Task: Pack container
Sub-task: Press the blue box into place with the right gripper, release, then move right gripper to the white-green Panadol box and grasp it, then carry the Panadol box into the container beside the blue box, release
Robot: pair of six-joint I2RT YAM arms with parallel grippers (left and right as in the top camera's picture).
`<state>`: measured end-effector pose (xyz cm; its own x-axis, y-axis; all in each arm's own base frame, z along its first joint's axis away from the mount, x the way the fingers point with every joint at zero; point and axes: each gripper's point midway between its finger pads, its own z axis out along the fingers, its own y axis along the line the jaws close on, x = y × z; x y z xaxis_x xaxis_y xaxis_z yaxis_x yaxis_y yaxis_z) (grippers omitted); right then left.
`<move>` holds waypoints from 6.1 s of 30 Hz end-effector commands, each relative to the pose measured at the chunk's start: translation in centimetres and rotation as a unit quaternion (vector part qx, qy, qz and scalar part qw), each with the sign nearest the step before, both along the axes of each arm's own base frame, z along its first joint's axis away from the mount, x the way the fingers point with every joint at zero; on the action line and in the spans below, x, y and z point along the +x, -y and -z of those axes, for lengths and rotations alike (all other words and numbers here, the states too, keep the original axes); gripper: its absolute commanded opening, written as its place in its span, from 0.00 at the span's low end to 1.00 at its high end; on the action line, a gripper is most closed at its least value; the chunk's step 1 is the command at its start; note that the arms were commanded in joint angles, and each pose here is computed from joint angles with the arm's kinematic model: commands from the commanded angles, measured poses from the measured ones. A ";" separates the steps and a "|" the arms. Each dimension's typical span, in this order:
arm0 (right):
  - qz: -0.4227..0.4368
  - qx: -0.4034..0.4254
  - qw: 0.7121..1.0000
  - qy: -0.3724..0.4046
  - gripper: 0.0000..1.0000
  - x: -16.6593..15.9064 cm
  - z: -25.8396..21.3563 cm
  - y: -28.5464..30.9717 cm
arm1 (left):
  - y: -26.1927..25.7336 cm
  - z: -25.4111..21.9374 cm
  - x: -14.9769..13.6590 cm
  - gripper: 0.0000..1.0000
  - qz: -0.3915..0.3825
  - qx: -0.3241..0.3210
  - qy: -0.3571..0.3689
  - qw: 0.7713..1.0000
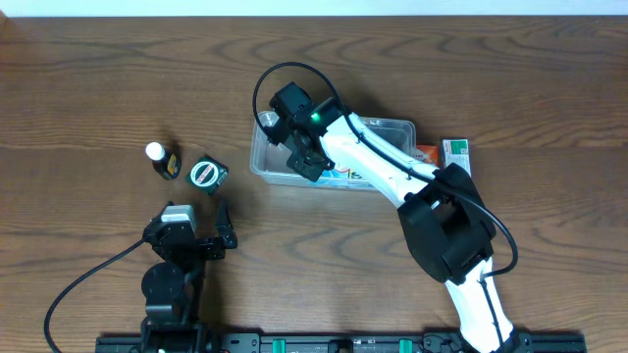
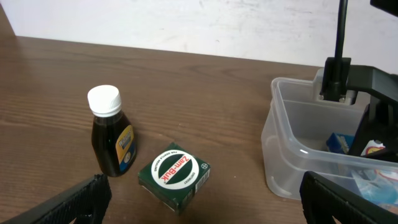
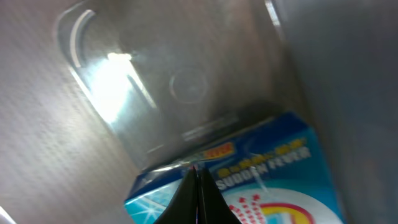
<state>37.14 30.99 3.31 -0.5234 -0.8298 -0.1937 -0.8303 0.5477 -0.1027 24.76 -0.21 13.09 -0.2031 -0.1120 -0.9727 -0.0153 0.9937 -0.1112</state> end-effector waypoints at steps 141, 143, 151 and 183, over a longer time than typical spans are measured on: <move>0.557 0.054 0.817 -0.138 0.74 1.2 -3.6 26.1 | 0.1 1.6 -0.2 0.98 0.007 0.007 -0.024 1.000; 0.557 0.051 0.817 -0.138 0.80 1.1 -3.6 26.9 | 0.1 1.6 -0.2 0.98 0.006 0.007 -0.024 1.000; 0.581 0.027 0.803 -0.134 0.65 0.1 -1.1 30.5 | 0.1 1.6 -0.2 0.98 0.006 0.007 -0.024 1.000; 0.542 0.034 0.831 -0.120 0.30 0.0 1.6 31.2 | 0.1 1.6 -0.2 0.98 0.006 0.007 -0.024 1.000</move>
<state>36.43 -0.24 0.74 -0.9811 0.1926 0.0195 0.1935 0.9789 0.0658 24.76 -0.21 13.09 -0.2031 -0.1120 -0.9727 -0.0153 0.9937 -0.1112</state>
